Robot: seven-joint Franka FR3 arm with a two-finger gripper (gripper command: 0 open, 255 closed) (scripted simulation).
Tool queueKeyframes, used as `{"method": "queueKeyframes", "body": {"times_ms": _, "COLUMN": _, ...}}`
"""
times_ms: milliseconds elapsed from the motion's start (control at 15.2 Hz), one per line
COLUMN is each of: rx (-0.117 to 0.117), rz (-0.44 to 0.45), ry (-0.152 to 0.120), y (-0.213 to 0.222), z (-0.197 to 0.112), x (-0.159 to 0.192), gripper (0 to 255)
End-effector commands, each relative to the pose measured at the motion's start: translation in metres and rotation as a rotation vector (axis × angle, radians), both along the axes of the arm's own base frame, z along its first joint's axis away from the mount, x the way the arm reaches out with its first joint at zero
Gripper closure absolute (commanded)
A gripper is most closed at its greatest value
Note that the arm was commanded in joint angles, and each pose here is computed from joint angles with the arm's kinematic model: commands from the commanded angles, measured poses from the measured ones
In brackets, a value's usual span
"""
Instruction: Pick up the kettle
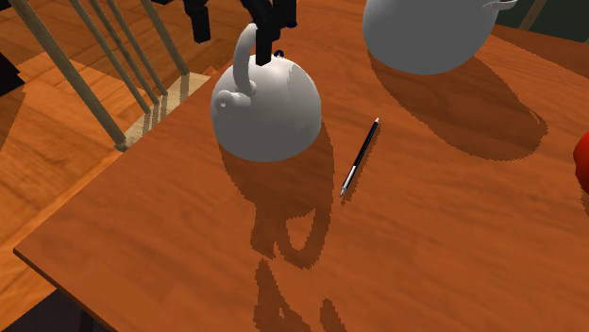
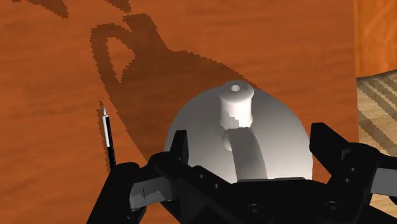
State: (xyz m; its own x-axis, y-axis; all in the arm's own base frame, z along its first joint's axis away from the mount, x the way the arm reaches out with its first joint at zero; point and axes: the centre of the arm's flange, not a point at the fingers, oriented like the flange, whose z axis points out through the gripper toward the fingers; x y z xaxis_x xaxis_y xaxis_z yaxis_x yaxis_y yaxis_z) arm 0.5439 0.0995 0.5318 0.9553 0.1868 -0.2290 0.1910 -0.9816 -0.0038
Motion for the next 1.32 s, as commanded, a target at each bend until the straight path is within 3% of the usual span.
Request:
{"method": "queueKeyframes", "body": {"times_ms": 0, "rx": 0.0, "rz": 0.001, "ry": 0.002, "y": 0.002, "z": -0.01, "x": 0.002, "gripper": 0}}
{"method": "queueKeyframes", "body": {"times_ms": 396, "rx": 0.0, "rz": 0.001, "ry": 0.002, "y": 0.002, "z": -0.034, "x": 0.002, "gripper": 0}}
{"method": "queueKeyframes", "body": {"times_ms": 462, "rx": 0.0, "rz": 0.001, "ry": 0.002, "y": 0.003, "z": -0.034, "x": 0.002, "gripper": 255}}
{"method": "queueKeyframes", "body": {"times_ms": 1056, "rx": 0.0, "rz": 0.001, "ry": 0.002, "y": 0.002, "z": -0.034, "x": 0.002, "gripper": 255}}
{"method": "queueKeyframes", "body": {"times_ms": 1254, "rx": 0.0, "rz": 0.001, "ry": 0.002, "y": 0.002, "z": -0.018, "x": 0.002, "gripper": 255}}
